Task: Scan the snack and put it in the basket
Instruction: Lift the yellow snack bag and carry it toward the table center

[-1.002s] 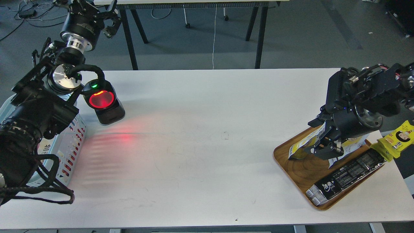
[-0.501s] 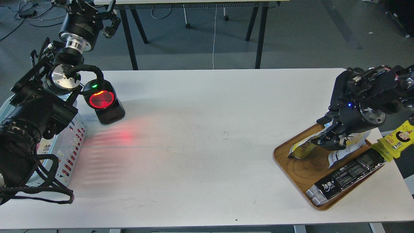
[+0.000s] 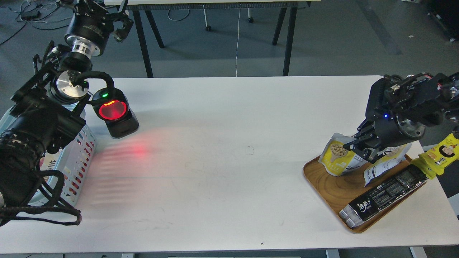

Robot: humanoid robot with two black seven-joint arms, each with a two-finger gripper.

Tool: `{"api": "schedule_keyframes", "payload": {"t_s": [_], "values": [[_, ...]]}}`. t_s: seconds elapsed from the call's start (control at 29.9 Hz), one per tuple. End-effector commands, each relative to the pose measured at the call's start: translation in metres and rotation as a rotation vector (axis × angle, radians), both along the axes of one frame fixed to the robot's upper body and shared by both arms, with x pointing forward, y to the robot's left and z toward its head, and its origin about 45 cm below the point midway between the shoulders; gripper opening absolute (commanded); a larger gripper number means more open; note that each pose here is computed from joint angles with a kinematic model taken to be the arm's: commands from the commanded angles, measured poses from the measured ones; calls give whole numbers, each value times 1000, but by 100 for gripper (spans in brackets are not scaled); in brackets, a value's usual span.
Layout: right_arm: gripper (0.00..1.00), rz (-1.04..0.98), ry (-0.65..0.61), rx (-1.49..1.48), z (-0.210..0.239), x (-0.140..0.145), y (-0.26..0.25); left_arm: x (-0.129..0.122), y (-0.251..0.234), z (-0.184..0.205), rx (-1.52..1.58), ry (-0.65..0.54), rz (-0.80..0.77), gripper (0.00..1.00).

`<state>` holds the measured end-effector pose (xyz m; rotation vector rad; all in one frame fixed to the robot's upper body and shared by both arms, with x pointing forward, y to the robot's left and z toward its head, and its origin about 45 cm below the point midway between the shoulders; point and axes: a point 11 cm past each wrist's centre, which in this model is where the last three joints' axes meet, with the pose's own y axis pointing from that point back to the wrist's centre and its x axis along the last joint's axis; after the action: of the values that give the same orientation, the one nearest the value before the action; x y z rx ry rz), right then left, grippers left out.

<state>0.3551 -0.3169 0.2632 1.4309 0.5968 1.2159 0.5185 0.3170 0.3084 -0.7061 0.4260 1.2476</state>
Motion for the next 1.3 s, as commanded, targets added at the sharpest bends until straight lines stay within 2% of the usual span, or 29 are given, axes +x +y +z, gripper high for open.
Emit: {"api": "schedule_keyframes", "payload": {"t_s": [0.0,0.27,0.4,0.57,0.8,1.27], "values": [[0,8,-22,15,8,3,4,0,0,1,0,-1,0,100],[0,61,-123,79,57,18,37,1,-1,4,1,-7,-4,100],[0,89,-141,150,76,25,74,1,-1,5,3,-6,-4,100],[0,173,-101,240,68,19,124,1,-1,3,3,-3,-5,100],[0,280,-20,253,35,4,167,0,-1,-1,0,4,-3,100],[0,417,-24,255,27,1,229,2,-3,7,0,-12,-7,100]]}}
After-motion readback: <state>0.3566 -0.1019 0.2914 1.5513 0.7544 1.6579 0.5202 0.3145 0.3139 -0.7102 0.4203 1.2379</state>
